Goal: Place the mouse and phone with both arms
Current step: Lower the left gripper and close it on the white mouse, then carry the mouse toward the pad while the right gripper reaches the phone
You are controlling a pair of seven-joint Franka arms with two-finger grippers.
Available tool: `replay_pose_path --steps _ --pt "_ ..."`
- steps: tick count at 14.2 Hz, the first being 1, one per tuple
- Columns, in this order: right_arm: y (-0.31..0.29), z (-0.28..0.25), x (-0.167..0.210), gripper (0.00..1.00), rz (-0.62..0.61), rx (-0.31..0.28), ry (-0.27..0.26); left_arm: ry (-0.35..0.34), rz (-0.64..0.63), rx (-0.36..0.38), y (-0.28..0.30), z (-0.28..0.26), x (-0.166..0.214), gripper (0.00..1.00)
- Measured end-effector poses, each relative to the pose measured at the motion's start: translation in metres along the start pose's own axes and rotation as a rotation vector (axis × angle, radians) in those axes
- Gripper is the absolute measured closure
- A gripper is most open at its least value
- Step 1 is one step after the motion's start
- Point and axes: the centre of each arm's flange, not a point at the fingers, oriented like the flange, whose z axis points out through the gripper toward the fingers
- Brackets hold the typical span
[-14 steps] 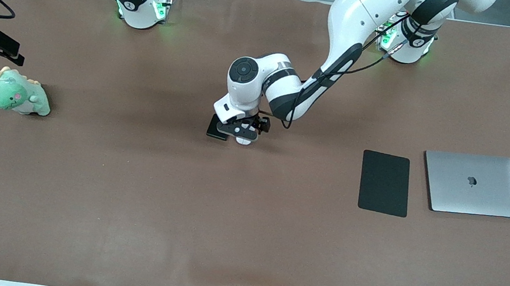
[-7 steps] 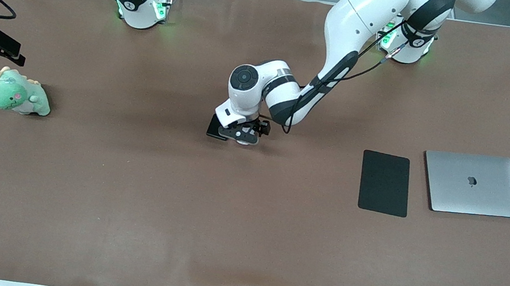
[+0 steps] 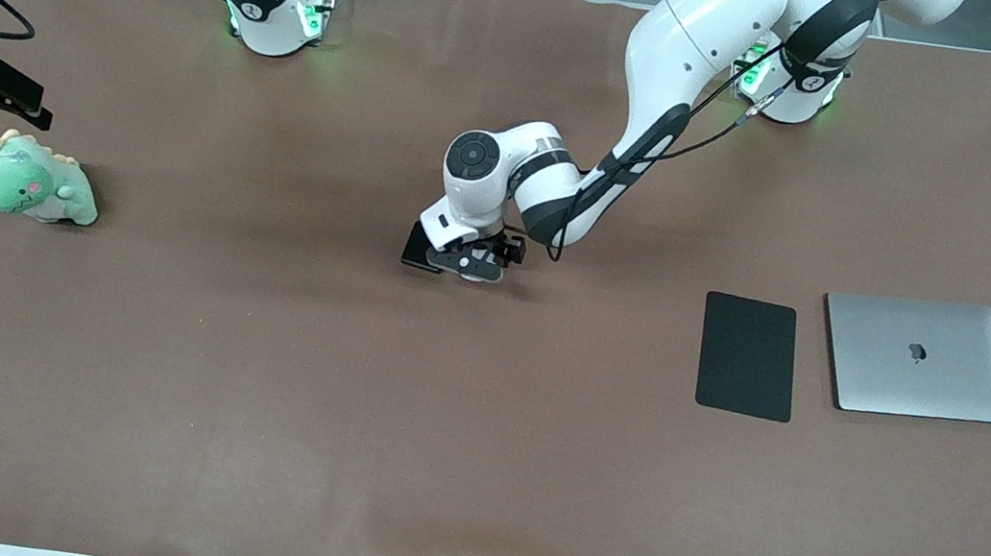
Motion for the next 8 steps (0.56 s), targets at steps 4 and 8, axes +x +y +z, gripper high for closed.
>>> replay_pose_path --steps 4,8 --pt "0.001 0.02 0.012 0.0 0.0 0.003 -0.036 0.007 -0.006 -0.006 0.002 -0.003 0.002 0.39" --pt "-0.006 0.043 0.026 0.0 -0.015 0.004 -0.081 0.019 -0.012 -0.013 0.002 -0.01 0.006 0.39"
